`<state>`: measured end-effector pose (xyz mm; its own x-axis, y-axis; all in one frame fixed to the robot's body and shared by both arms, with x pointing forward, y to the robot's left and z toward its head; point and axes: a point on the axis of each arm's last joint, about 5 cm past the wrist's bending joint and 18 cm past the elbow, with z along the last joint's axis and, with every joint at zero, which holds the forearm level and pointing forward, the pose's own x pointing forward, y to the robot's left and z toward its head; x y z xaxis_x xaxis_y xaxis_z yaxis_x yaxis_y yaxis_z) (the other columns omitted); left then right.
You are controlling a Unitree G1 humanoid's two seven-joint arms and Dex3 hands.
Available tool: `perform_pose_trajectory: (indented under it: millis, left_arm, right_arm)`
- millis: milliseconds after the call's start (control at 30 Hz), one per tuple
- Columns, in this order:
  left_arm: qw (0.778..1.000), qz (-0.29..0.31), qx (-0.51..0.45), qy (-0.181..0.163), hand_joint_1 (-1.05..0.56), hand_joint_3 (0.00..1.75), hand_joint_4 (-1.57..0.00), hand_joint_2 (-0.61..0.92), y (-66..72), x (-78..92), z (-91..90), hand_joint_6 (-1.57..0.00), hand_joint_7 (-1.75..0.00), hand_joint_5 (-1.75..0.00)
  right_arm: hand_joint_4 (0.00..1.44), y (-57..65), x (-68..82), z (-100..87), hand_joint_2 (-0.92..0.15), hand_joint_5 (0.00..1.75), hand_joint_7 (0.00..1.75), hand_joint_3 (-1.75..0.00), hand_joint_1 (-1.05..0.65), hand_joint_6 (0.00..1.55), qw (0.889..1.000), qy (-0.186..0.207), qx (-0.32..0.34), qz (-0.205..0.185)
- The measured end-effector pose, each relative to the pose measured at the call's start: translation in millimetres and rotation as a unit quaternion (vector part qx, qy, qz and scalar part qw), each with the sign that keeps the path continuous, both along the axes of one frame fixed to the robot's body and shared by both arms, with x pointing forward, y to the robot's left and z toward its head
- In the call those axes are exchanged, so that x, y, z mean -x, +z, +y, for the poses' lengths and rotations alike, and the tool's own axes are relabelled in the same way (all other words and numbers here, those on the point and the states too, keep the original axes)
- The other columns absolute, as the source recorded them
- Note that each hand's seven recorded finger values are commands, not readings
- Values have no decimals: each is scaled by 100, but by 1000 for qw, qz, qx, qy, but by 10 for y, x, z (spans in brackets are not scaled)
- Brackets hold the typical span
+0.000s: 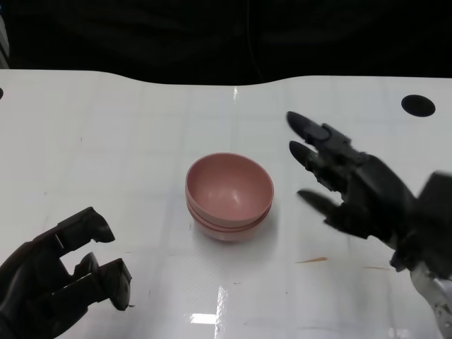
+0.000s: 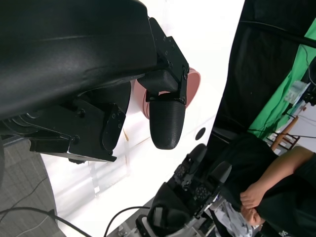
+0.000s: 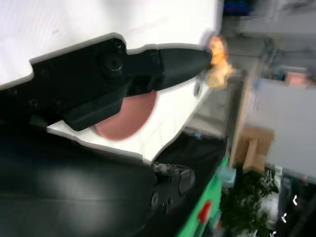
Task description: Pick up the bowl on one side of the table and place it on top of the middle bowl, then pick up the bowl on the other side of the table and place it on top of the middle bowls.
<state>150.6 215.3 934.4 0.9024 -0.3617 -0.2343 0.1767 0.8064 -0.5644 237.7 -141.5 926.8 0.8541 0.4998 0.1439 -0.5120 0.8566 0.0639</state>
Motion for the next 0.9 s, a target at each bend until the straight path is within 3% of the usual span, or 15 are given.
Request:
perform_pose_trajectory:
  millis: [67, 100, 167, 200, 233, 267, 300, 400, 433, 500, 567, 700, 900]
  left_arm:
    - [1000, 0, 0, 0, 7, 148, -93, 92, 1, 0, 1, -55, -175, -175]
    - [1000, 0, 0, 0, 7, 148, -93, 92, 1, 0, 1, -55, -175, -175]
    - [1000, 0, 0, 0, 7, 148, -94, 92, 1, 0, 2, -55, -175, -175]
    - [1000, 0, 0, 0, 7, 148, -94, 92, 1, 0, 2, -55, -175, -175]
    - [1000, 0, 0, 0, 7, 148, -94, 92, 1, 0, 3, -55, -175, -175]
    - [1000, 0, -1, 0, 7, 148, -94, 92, 2, 0, 5, -55, -175, -175]
    - [1000, 0, -1, 0, 7, 148, -94, 92, 3, 0, 6, -55, -175, -175]
    - [1000, 0, -2, 1, 7, 147, -94, 92, 4, 1, 10, -55, -175, -175]
    - [1000, 0, -2, 1, 7, 147, -94, 92, 5, 1, 12, -55, -175, -175]
    - [1000, 0, -3, 2, 7, 147, -94, 92, 7, 1, 16, -55, -175, -175]
    - [1000, 0, -3, 3, 7, 147, -94, 92, 8, 2, 22, -55, -175, -175]
    - [1000, 4, -3, 5, 7, 147, -95, 92, 1, 1, 38, -55, -175, -175]
    - [1000, 6, -5, 11, 8, 145, -94, 92, -1, 3, 60, -54, -175, -175]
  right_arm:
    - [33, -2, 24, -32, -91, 16, 5, -3, -41, 18, 999, 2, -42, 26]
    - [53, -6, 39, -43, -92, 22, 6, -5, -24, 29, 998, 0, -59, 35]
    - [77, -25, 72, -54, -92, 26, 8, -9, -12, 46, 995, -6, -85, 54]
    - [92, -40, 95, -62, -92, 32, 11, -18, -6, 61, 993, -12, -94, 65]
    - [97, -59, 117, -67, -92, 35, 12, -21, -4, 67, 992, -19, -101, 77]
    - [103, -78, 132, -68, -92, 46, 13, -31, -2, 80, 990, -23, -108, 88]
    - [104, -99, 150, -73, -89, 79, 12, -44, -1, 103, 989, -27, -114, 95]
    - [102, -151, 205, -98, -75, 132, 16, -78, -1, 131, 987, -36, -118, 105]
    - [99, -166, 221, -109, -70, 144, 30, -87, -2, 128, 986, -36, -118, 108]
    - [89, -195, 249, -127, -63, 168, 94, -98, -6, 103, 986, -31, -121, 111]
    - [89, -221, 284, -146, -59, 171, 116, -103, -8, 95, 984, -24, -132, 115]
    - [93, -256, 365, -185, -50, 169, 135, -119, -6, 90, 977, -15, -163, 137]
    - [89, -363, 516, -219, -48, 175, 145, -120, -4, 87, 954, -10, -241, 177]
